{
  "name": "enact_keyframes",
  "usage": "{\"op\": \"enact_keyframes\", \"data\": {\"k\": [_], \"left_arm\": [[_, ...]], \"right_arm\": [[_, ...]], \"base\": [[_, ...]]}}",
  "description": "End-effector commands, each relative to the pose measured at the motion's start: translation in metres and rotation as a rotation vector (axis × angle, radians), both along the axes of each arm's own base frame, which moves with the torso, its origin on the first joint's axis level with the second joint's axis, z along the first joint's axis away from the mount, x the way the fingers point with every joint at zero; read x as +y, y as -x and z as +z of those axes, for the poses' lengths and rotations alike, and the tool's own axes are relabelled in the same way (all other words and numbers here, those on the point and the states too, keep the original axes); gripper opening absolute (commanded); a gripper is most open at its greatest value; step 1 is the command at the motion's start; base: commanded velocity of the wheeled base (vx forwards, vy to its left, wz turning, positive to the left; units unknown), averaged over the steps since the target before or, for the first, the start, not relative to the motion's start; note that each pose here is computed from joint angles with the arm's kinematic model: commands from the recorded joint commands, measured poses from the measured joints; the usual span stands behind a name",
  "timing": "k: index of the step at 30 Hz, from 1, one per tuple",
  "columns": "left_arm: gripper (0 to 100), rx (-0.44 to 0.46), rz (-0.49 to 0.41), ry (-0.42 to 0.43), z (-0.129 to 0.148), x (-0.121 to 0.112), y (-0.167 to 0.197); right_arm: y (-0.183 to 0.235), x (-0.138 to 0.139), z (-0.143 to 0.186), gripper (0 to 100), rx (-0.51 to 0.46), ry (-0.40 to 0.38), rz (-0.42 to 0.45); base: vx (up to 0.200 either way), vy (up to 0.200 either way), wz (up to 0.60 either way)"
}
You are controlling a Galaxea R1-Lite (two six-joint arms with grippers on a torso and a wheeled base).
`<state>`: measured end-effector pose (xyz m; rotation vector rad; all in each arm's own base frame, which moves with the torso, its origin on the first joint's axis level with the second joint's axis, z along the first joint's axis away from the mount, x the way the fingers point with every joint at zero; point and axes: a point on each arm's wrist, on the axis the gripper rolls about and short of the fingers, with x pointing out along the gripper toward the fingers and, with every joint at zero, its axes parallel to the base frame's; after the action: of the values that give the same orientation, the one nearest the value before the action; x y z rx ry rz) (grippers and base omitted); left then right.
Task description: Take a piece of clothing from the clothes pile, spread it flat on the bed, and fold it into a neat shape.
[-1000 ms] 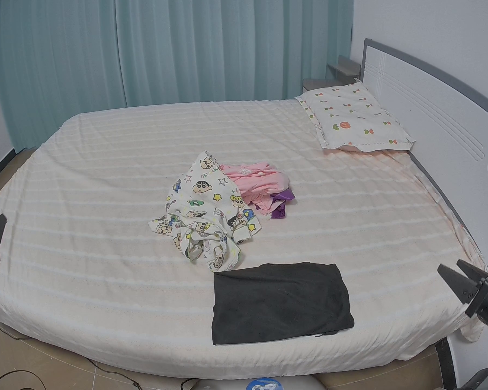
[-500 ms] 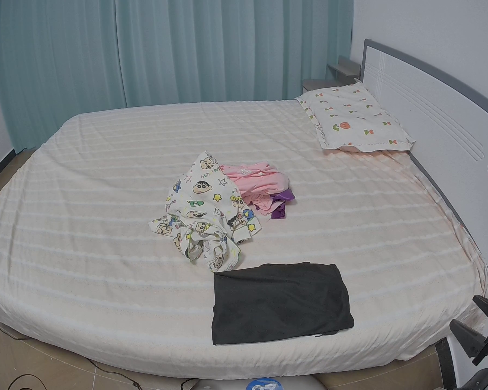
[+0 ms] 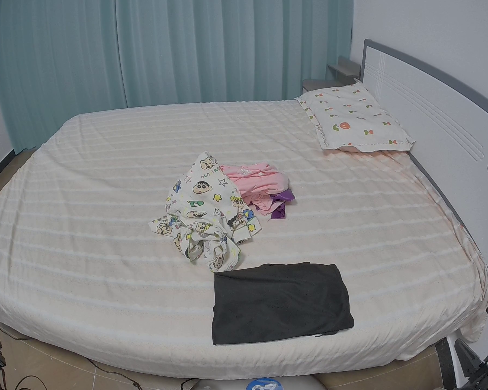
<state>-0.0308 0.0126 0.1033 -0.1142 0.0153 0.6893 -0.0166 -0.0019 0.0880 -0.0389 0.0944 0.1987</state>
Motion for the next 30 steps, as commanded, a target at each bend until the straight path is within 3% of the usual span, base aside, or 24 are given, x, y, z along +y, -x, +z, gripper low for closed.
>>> {"op": "enact_keyframes", "data": {"k": [1, 7, 11, 15, 21, 27, 28, 30], "left_arm": [[100, 0.025, -0.005, -0.001, -0.015, 0.0, -0.002], [100, -0.02, -0.103, -0.037, -0.021, 0.0, 0.0], [100, -0.007, -0.17, -0.06, -0.021, -0.002, -0.002], [100, -0.003, -0.295, -0.113, -0.021, -0.004, -0.004], [100, -0.024, -0.43, -0.121, -0.022, -0.007, -0.007], [100, -0.024, -0.481, -0.13, -0.022, -0.008, -0.007], [100, -0.031, -0.616, -0.127, -0.022, -0.011, -0.007], [100, -0.011, -0.722, -0.127, -0.027, -0.013, -0.008]], "right_arm": [[0.0, 0.0, -0.005, 100, 0.001, -0.002, -0.018], [0.0, -0.002, -0.004, 100, -0.002, 0.006, -0.202], [0.002, -0.001, -0.004, 100, -0.017, 0.007, -0.228], [0.009, 0.003, -0.006, 100, -0.102, -0.005, -0.148], [0.008, 0.003, -0.006, 100, -0.127, 0.029, -0.125], [0.008, 0.003, -0.006, 100, -0.126, 0.029, -0.119], [0.008, 0.005, -0.006, 100, -0.127, 0.029, -0.071], [0.008, 0.006, -0.006, 100, -0.132, 0.034, -0.011]], "base": [[0.0, 0.0, 0.0], [0.0, 0.0, 0.0], [0.0, 0.0, 0.0], [0.0, 0.0, 0.0], [0.0, 0.0, 0.0], [0.0, 0.0, 0.0], [0.0, 0.0, 0.0], [0.0, 0.0, 0.0]]}}
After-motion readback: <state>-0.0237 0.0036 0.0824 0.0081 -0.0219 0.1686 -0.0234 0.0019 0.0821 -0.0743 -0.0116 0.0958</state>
